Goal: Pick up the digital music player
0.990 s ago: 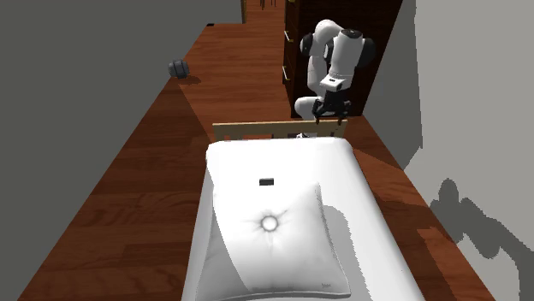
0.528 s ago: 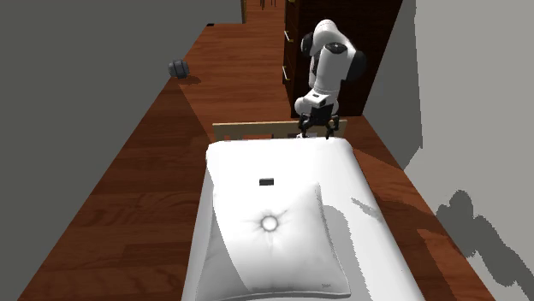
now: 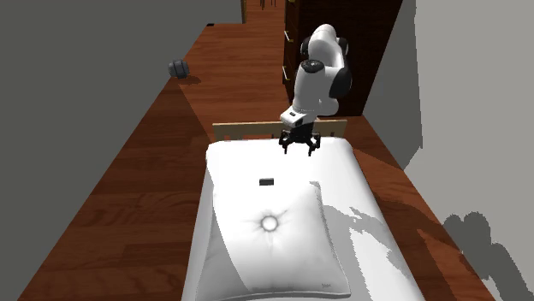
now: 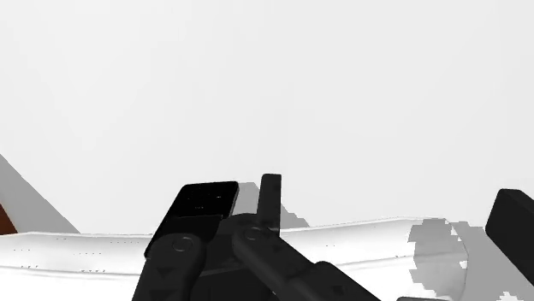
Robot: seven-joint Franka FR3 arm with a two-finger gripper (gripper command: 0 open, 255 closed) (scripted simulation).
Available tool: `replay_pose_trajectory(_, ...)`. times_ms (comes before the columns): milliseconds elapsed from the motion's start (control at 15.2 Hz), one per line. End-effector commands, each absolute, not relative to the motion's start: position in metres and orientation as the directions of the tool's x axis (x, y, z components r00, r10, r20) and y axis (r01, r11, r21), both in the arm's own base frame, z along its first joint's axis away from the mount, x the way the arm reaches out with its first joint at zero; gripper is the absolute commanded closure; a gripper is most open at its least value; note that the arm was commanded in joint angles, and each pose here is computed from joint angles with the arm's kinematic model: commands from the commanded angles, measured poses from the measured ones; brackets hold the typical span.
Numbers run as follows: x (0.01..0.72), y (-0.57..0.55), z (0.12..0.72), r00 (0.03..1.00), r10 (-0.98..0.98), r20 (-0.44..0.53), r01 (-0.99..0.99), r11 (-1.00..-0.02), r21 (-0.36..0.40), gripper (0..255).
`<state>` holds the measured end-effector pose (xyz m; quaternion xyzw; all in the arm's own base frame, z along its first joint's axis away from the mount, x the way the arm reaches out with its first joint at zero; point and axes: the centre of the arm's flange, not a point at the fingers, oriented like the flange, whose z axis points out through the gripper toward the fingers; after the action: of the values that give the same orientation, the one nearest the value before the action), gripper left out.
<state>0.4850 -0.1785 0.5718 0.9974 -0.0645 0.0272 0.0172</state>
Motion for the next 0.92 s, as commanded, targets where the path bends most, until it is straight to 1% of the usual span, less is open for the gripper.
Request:
replay_pose_trajectory(0, 0.5, -0.201, 0.565, 0.988, -0.145, 0.05, -0.146, -0.989, 0.029, 0)
replay_pose_trajectory(594, 0.568, -0.297, 0.529, 0.975, -0.219, 0.021, -0.22, -0.975, 0.02, 0)
replay_pose_trajectory(858, 0.572, -0.304, 0.511, 0.974, -0.225, 0.019, -0.225, -0.974, 0.019, 0)
